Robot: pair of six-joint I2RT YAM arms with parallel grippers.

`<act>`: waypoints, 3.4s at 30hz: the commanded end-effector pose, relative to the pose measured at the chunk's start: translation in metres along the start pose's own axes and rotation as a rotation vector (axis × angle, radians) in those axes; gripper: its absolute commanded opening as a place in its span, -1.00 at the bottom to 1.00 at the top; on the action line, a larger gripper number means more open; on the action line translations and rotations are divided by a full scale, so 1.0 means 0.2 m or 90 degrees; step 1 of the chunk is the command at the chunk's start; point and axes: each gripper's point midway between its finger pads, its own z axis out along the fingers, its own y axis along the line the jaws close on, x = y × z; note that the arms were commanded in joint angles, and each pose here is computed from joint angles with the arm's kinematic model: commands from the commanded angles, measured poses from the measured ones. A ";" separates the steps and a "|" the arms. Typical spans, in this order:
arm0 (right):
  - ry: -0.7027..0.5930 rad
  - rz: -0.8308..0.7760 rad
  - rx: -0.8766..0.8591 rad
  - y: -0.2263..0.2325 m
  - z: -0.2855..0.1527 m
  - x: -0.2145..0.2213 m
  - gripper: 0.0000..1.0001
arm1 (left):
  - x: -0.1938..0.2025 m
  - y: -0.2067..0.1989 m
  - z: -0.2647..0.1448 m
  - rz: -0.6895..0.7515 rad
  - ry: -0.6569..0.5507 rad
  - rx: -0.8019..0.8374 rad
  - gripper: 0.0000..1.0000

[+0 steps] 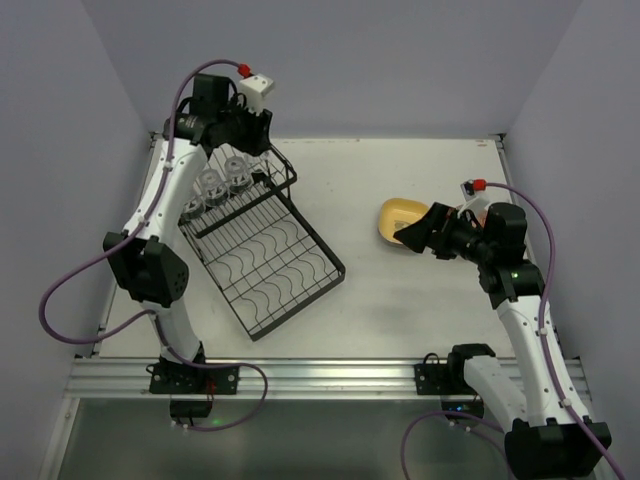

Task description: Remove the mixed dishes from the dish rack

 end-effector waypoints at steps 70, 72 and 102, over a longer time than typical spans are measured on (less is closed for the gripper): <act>-0.058 -0.103 -0.490 1.43 0.09 -0.14 -1.00 | -0.25 -0.90 -1.21 -0.335 -0.545 0.327 0.99; -0.074 -0.113 -0.403 1.33 0.09 -0.17 -1.00 | -0.25 -0.81 -1.19 -0.349 -0.524 0.236 1.00; 0.366 -0.031 0.597 -0.87 0.12 0.47 -1.00 | 0.25 -0.36 -1.18 -0.206 -0.264 -0.211 1.00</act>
